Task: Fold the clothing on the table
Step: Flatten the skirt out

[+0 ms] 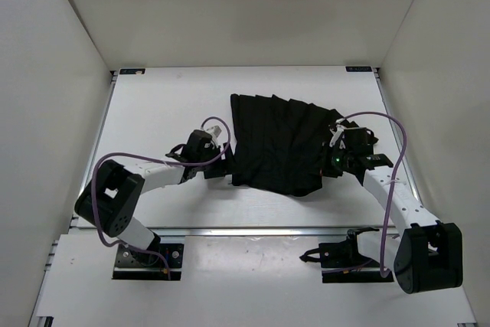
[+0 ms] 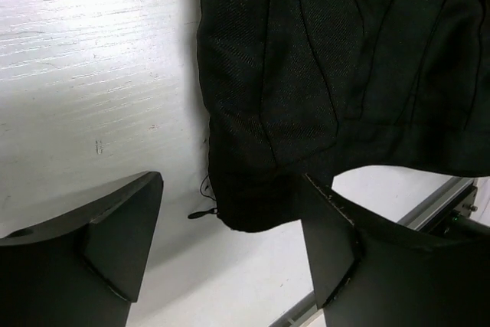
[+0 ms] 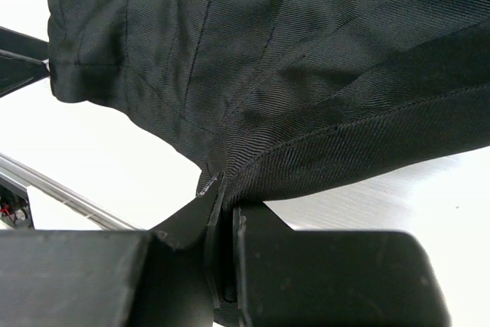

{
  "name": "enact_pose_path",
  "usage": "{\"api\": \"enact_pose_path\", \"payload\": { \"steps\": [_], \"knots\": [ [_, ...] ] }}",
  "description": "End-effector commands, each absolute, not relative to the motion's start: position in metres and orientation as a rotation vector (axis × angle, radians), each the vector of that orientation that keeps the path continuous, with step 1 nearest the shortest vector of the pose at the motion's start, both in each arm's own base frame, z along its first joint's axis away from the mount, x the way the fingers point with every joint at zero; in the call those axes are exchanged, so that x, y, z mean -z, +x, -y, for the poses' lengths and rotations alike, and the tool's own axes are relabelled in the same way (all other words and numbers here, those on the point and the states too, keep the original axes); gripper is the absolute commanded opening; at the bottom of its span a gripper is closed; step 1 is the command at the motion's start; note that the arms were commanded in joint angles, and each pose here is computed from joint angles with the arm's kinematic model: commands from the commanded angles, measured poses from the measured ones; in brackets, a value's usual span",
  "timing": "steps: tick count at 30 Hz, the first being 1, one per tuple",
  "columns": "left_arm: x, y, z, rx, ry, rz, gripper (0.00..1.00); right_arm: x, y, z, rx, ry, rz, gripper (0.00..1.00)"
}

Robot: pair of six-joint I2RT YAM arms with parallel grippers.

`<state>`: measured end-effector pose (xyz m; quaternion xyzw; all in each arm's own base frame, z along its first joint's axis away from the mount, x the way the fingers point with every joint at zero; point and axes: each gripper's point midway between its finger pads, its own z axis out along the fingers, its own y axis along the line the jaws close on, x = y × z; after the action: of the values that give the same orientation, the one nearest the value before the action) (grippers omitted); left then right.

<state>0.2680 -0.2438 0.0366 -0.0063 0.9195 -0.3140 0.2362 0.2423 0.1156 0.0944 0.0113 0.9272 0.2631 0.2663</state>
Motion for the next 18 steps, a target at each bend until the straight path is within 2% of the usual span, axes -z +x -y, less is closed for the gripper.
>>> {"api": "enact_pose_path", "payload": {
  "steps": [1,4,6,9,11,18],
  "knots": [
    [-0.048,0.278,0.253,0.894,-0.032,-2.474,0.80,-0.100,0.247,-0.117,-0.736,0.026,-2.457,0.00],
    [-0.042,0.271,0.262,0.926,-0.027,-2.495,0.70,-0.103,0.248,-0.118,-0.730,0.006,-2.456,0.00],
    [-0.037,0.269,0.260,0.920,-0.039,-2.520,0.58,-0.101,0.246,-0.121,-0.739,0.002,-2.464,0.00],
    [-0.038,0.268,0.258,0.891,-0.031,-2.525,0.19,-0.102,0.249,-0.120,-0.746,0.018,-2.448,0.00],
    [-0.037,0.270,0.249,0.854,-0.053,-2.529,0.00,-0.098,0.250,-0.120,-0.745,0.016,-2.453,0.00],
    [-0.053,0.273,0.189,0.710,-0.178,-2.468,0.00,-0.089,0.270,-0.104,-0.688,0.092,-2.471,0.00]
  ]
}}
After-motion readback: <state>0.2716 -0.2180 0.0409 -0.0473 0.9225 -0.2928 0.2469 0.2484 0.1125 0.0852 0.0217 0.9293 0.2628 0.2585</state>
